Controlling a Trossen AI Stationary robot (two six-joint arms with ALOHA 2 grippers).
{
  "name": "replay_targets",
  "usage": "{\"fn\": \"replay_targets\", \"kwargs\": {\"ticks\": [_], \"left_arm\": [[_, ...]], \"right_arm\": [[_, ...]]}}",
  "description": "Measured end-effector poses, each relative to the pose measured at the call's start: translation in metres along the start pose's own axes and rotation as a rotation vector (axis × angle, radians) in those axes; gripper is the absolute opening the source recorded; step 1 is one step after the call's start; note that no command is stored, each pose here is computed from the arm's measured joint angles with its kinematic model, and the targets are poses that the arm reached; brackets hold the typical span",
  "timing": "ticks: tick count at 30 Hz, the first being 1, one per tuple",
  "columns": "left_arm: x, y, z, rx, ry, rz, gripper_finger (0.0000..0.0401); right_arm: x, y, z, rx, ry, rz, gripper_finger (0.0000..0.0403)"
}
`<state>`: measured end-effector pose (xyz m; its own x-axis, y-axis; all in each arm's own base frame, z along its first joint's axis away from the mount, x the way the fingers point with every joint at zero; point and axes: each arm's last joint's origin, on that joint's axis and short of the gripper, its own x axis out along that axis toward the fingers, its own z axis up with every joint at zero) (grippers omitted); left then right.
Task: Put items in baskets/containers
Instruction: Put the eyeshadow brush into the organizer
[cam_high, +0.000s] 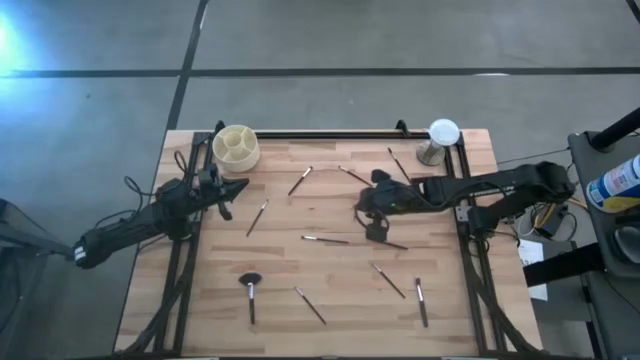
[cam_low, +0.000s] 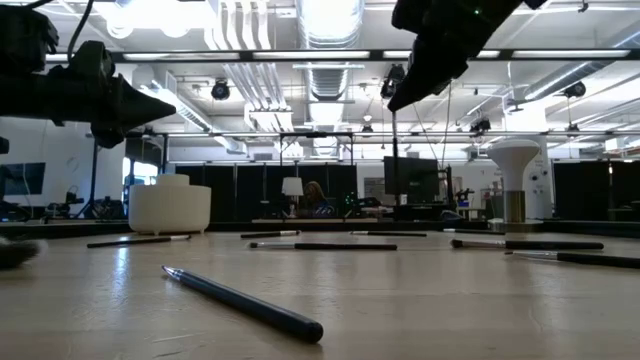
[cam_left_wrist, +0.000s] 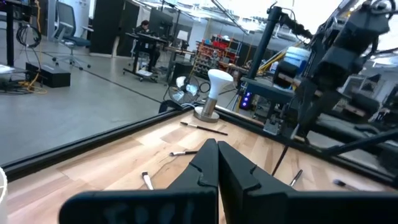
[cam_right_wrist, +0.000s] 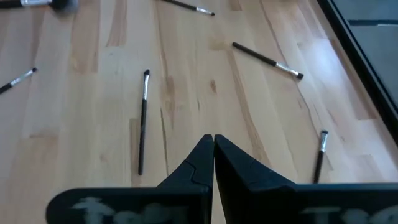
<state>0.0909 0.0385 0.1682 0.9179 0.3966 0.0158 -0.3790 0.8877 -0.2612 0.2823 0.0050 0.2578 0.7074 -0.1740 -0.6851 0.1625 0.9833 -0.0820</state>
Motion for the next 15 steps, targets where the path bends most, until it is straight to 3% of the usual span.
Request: {"fn": "replay_targets", "kwargs": {"ticks": [5, 15], "left_arm": [[0.001, -0.004, -0.002, 0.098, 0.043, -0.147, 0.0], [0.007, -0.014, -0.004, 0.181, 0.074, -0.287, 0.0]], "right_arm": [[0.009, 0.002, 0.003, 0.054, -0.033, 0.002, 0.0008], [0.018, 0.003, 0.006, 0.068, -0.075, -0.009, 0.0008]]}}
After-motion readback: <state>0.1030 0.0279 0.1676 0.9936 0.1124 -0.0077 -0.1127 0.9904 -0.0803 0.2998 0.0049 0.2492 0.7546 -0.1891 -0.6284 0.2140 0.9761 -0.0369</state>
